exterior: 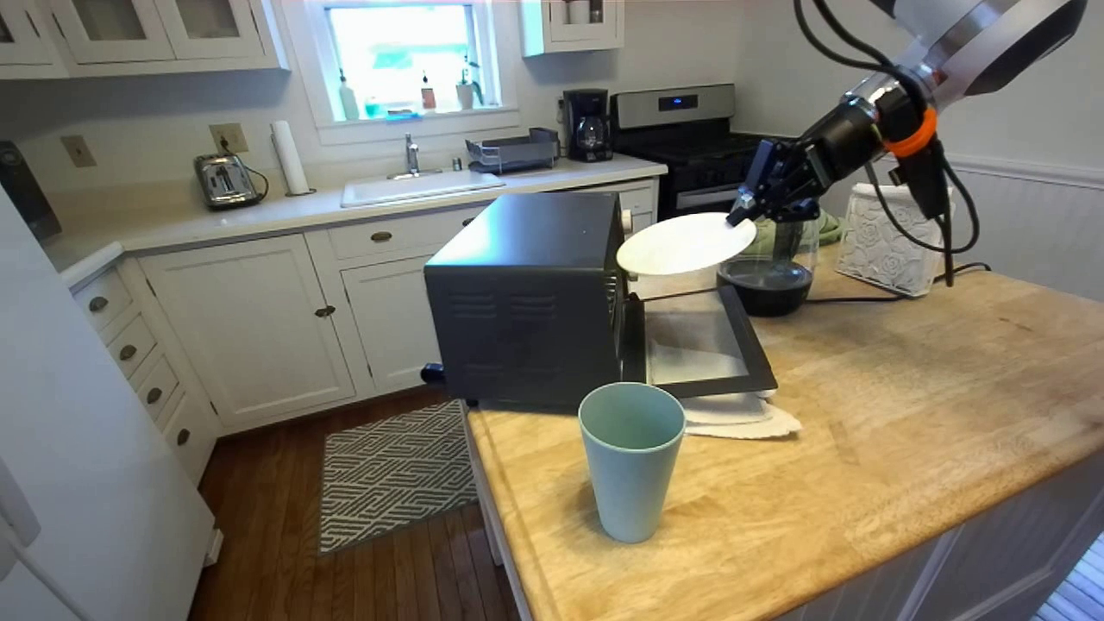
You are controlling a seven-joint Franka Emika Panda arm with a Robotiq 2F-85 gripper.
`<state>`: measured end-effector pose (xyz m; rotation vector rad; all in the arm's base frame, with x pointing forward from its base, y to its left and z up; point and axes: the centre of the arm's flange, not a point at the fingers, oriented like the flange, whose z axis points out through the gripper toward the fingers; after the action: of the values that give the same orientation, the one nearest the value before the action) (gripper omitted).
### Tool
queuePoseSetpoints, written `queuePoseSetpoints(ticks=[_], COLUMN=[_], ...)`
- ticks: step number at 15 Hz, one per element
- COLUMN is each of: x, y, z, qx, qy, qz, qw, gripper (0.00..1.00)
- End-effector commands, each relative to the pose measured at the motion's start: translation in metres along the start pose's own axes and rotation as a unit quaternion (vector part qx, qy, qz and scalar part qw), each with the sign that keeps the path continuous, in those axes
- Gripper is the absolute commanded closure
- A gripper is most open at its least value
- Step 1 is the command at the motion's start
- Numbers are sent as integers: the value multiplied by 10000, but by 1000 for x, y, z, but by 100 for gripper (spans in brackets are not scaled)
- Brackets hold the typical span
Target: Remove the plate from the microwave and put it on the table
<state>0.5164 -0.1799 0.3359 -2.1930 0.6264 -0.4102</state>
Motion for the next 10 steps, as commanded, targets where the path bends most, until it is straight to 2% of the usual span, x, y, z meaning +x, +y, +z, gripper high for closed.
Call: queuePoseSetpoints(ticks=[1,7,10], x=[-46,-102,-128], y=[4,48,79], z=[-64,-139,-167], qx=[148,171,189], qy=[313,930,1237], qz=[357,908,1229], qw=[9988,9914,9845], gripper=[99,99,99])
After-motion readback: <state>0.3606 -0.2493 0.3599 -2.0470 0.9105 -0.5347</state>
